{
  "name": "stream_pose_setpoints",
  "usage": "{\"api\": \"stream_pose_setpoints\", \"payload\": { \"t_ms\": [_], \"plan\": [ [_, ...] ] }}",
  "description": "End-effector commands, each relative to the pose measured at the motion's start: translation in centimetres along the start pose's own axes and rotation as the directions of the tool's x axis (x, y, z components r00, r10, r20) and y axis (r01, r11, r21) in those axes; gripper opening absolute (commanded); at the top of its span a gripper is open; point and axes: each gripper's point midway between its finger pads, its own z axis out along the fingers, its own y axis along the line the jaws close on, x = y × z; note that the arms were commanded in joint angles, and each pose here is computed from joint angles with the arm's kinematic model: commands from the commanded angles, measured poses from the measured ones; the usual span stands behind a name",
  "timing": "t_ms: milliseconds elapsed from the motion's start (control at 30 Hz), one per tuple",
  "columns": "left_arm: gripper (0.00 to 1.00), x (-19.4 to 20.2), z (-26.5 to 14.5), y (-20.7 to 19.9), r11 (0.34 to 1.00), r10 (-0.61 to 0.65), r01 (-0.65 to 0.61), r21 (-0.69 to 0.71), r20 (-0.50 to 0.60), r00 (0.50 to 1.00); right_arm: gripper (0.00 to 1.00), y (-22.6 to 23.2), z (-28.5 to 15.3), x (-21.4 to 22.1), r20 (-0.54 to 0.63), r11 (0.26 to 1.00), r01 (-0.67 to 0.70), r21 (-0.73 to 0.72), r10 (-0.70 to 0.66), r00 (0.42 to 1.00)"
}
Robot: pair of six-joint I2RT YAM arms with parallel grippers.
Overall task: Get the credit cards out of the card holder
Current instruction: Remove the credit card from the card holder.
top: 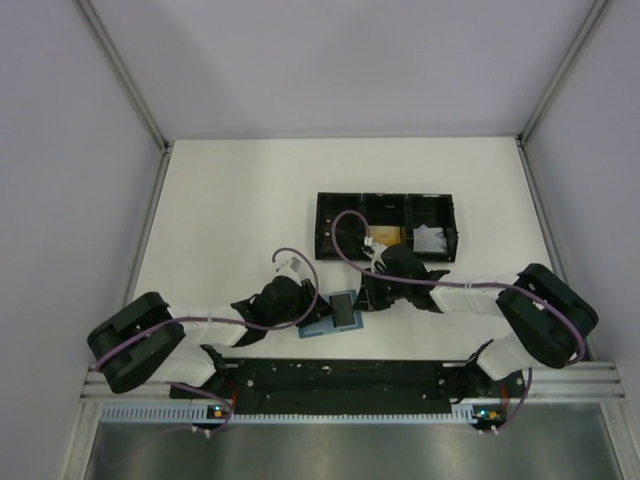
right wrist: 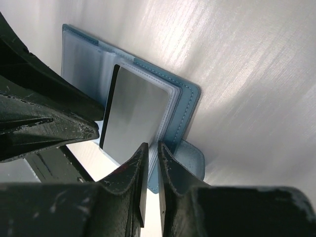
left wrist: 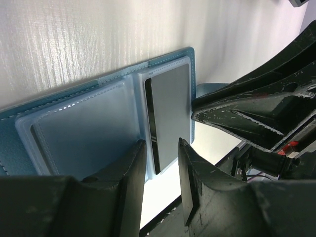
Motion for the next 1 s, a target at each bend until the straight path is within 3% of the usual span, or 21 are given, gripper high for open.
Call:
{"api": "stream_pose_setpoints", "payload": {
  "t_ms": [0,700,967],
  "plan": [
    [0.36,-0.1,0.1,-0.2,1.000,0.012,-0.012,0.015,0.008,1.000,0.11,1.2,0.4,-1.5,0.032,0.998,0.009,-0.059,-0.007,0.999],
    [0.27,-0.1,-0.2,-1.9,0.993,-0.017,0.016,0.118,0.012,1.000,0.08,1.2,0.9,-1.0,0.007,0.998,0.010,-0.064,-0.010,1.000],
    [0.14,-0.5,-0.8,-2.7,0.987,-0.010,0.004,0.161,0.036,0.999,0.08,1.2,1.0,-1.1,0.010,0.998,0.011,-0.062,-0.010,1.000]
  ]
}}
